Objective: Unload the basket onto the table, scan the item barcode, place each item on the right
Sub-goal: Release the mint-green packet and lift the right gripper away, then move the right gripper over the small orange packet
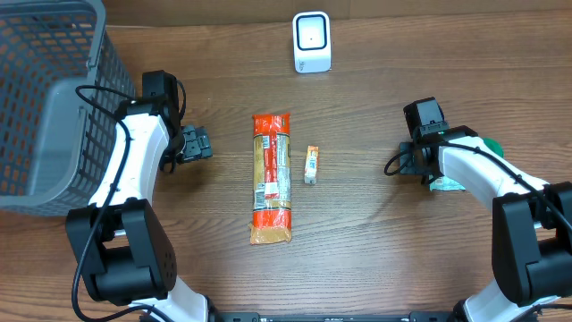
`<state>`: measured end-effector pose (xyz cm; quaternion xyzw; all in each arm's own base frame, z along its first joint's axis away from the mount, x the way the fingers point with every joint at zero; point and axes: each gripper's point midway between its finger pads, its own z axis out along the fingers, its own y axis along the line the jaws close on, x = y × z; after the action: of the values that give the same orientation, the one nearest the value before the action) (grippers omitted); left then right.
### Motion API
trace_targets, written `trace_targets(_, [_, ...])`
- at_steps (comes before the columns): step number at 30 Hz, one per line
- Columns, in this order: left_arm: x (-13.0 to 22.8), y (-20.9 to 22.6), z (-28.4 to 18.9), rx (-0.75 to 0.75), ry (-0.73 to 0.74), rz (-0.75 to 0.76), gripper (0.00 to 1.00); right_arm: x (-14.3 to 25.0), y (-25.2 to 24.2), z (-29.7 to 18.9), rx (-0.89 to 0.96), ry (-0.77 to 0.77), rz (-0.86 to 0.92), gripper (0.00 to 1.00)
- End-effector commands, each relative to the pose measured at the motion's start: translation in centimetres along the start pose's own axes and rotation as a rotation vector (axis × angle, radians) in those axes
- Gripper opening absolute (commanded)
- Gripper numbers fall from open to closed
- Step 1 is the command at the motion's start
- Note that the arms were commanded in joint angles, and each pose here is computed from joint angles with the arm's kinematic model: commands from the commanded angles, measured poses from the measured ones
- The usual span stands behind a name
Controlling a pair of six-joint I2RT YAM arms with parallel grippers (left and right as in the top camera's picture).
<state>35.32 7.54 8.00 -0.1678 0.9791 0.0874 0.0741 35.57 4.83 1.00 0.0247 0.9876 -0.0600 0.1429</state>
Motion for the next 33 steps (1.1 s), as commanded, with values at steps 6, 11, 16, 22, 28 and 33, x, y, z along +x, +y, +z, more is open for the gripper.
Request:
trace_targets(6, [-0.4, 0.2, -0.8, -0.004, -0.027, 0.010, 1.00, -2.4, 5.3, -4.3, -0.226, -0.020, -0.035, 0.59])
trace_targets(11, [-0.4, 0.2, -0.8, -0.004, -0.027, 0.010, 1.00, -4.2, 11.6, -9.5, -0.416, -0.072, -0.048, 0.61])
trace_targets(16, [-0.4, 0.2, -0.8, -0.004, -0.027, 0.010, 1.00, -3.1, 17.1, -11.7, -0.501, -0.083, -0.043, 0.64])
trace_targets(22, [-0.4, 0.2, -0.8, -0.004, -0.027, 0.011, 1.00, -0.6, 20.6, -10.8, -0.451, -0.070, -0.058, 0.75])
trace_targets(28, [-0.4, 0.2, -0.8, -0.004, -0.027, 0.010, 1.00, 0.1, 22.0, -9.0, -0.395, -0.112, -0.098, 0.75])
trace_targets(33, [-0.4, 0.2, -0.8, -0.004, -0.027, 0.010, 1.00, 0.3, 22.6, -7.8, -0.399, -0.114, -0.100, 0.75])
